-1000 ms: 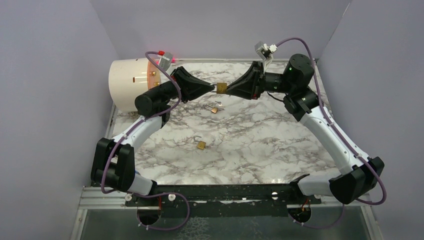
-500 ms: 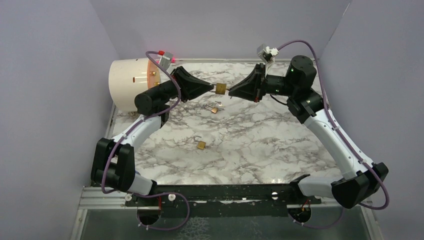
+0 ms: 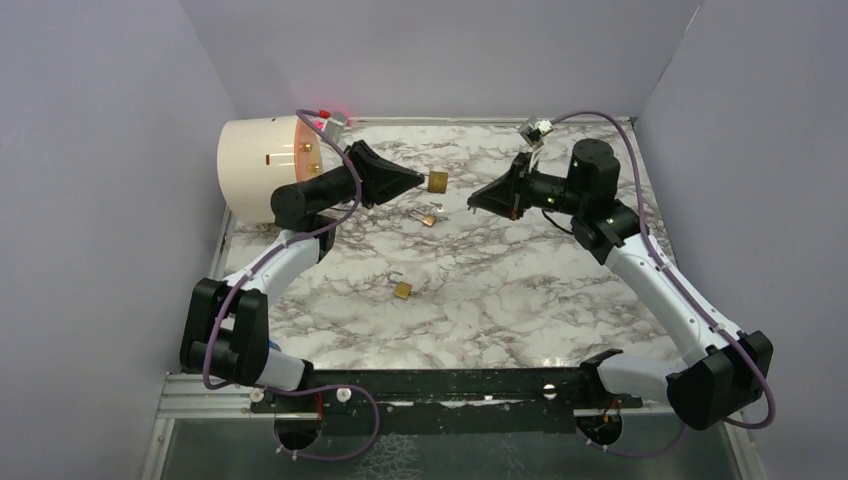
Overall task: Lock with the key
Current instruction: Lock the lock, then place the lock at the center of the board, then place the key at the center of the board, then pick up the lock from the center of the board.
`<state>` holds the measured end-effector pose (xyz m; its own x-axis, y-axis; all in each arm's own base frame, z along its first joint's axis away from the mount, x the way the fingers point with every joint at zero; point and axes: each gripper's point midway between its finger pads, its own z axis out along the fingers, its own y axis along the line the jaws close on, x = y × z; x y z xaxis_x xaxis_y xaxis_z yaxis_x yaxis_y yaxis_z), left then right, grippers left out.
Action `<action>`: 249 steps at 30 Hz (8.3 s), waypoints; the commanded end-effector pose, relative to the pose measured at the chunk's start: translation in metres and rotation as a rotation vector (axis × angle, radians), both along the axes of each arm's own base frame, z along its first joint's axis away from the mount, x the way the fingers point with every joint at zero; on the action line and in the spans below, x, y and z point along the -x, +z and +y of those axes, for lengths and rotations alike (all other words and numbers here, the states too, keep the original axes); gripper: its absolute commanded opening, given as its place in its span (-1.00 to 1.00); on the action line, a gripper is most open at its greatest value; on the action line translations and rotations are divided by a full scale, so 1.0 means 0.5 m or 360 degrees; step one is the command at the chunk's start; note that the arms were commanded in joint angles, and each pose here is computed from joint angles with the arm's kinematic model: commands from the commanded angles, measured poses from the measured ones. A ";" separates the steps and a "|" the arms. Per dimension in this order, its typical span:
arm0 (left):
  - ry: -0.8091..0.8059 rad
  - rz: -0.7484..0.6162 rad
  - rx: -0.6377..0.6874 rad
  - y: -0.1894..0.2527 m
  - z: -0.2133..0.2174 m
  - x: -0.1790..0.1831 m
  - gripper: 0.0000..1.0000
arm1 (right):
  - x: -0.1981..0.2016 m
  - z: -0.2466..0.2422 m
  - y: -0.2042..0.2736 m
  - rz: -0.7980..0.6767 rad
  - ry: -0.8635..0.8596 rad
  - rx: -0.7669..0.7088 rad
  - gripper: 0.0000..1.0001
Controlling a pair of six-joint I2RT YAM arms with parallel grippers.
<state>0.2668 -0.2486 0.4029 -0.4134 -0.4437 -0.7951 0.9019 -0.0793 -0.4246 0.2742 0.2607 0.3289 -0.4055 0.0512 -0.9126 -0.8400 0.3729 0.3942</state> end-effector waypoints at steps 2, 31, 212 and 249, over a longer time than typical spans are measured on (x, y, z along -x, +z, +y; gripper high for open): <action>0.0049 0.0227 -0.0227 -0.134 -0.067 -0.016 -1.00 | -0.064 -0.041 -0.055 0.0108 -0.0380 0.0094 -0.99; 0.0148 0.0878 -0.1031 -0.636 -0.301 -0.045 -1.00 | -0.077 -0.199 -0.342 0.0665 -0.1233 0.0433 -0.99; 0.1192 0.1460 -0.0972 -0.571 0.351 -0.064 0.76 | 0.103 0.318 -0.568 0.0461 -0.0484 0.1350 0.22; 0.1159 0.1452 -0.0944 -0.571 0.344 -0.062 0.76 | 0.133 0.334 -0.542 0.0346 -0.0206 0.1145 -0.40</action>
<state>0.2974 -0.0742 0.1118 -0.7288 -0.4709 -0.4971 -0.0023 0.7276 -0.6860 0.2210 0.4210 0.0236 -0.6914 -0.4457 -0.5686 -0.5749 0.8160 0.0595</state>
